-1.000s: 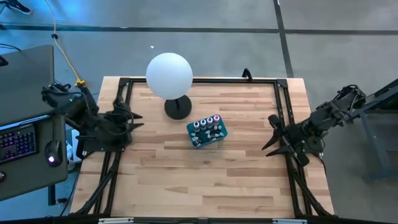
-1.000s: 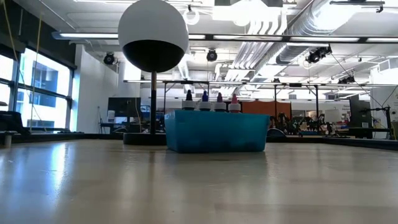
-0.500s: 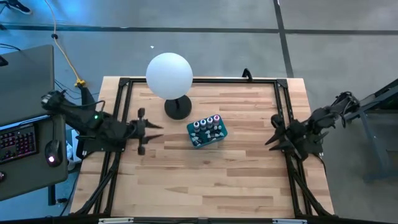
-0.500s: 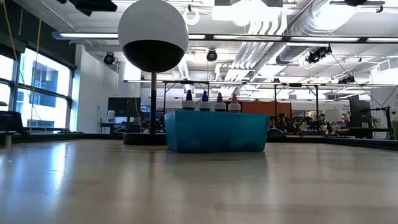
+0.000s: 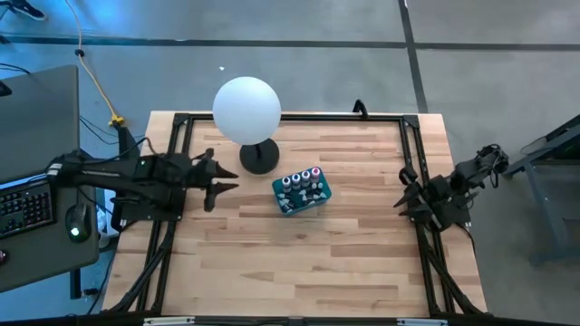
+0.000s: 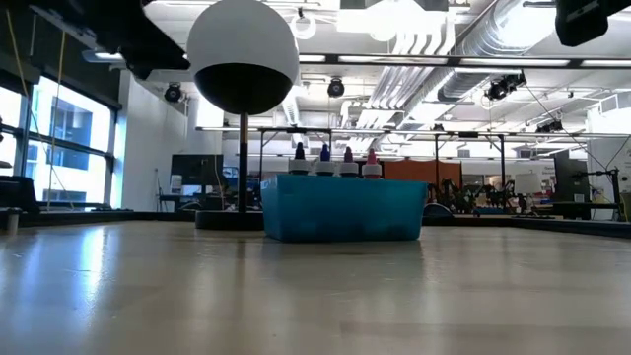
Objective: Pick & Place food coloring
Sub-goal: Return to Home Position
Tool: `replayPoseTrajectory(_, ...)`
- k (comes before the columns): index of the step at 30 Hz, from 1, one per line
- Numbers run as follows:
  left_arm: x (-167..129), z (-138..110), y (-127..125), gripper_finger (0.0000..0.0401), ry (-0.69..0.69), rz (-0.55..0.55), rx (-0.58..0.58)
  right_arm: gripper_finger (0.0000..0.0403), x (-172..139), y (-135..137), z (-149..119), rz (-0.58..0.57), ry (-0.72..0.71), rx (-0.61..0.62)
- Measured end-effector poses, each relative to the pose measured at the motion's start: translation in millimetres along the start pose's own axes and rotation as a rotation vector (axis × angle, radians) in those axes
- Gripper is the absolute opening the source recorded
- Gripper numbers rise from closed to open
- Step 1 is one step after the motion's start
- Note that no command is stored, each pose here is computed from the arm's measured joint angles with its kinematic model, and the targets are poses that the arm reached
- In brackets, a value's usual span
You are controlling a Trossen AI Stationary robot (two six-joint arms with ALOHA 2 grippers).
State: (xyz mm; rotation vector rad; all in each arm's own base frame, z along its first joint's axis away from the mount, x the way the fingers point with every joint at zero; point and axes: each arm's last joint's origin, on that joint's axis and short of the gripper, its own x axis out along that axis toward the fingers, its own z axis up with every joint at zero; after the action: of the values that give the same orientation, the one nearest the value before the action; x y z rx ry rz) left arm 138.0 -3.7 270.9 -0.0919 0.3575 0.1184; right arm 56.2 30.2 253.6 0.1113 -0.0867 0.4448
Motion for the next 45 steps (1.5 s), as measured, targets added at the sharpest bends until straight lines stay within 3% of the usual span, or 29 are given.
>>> replayPoseTrajectory(5,-15,-22,-9,0.0127,-0.053,-0.037,0.007,0.0103,0,-1,0,-0.020,-0.005,0.011)
replayPoseTrajectory(12,-26,-58,-9,0.0127,-0.132,0.015,0.091,0.0103,-1,0,-3,-0.008,0.026,-0.042)
replayPoseTrajectory(19,-21,-81,-6,0.0127,-0.338,0.006,0.136,0.0103,-1,-1,-4,-0.009,0.041,-0.047)
replayPoseTrajectory(25,-14,-104,-4,0.0127,-0.365,-0.001,0.142,0.0103,-1,-1,-4,-0.019,0.041,-0.044)
replayPoseTrajectory(28,-13,-105,-5,0.0127,-0.403,-0.033,0.143,0.0103,-1,-2,-4,-0.048,0.040,-0.054)
replayPoseTrajectory(33,-13,-105,-6,0.0127,-0.413,-0.046,0.242,0.0103,1,-2,-7,-0.057,0.028,-0.058)
replayPoseTrajectory(45,-11,-107,-7,0.0127,-0.382,-0.077,0.229,0.0103,17,-4,-52,-0.050,0.041,-0.048)
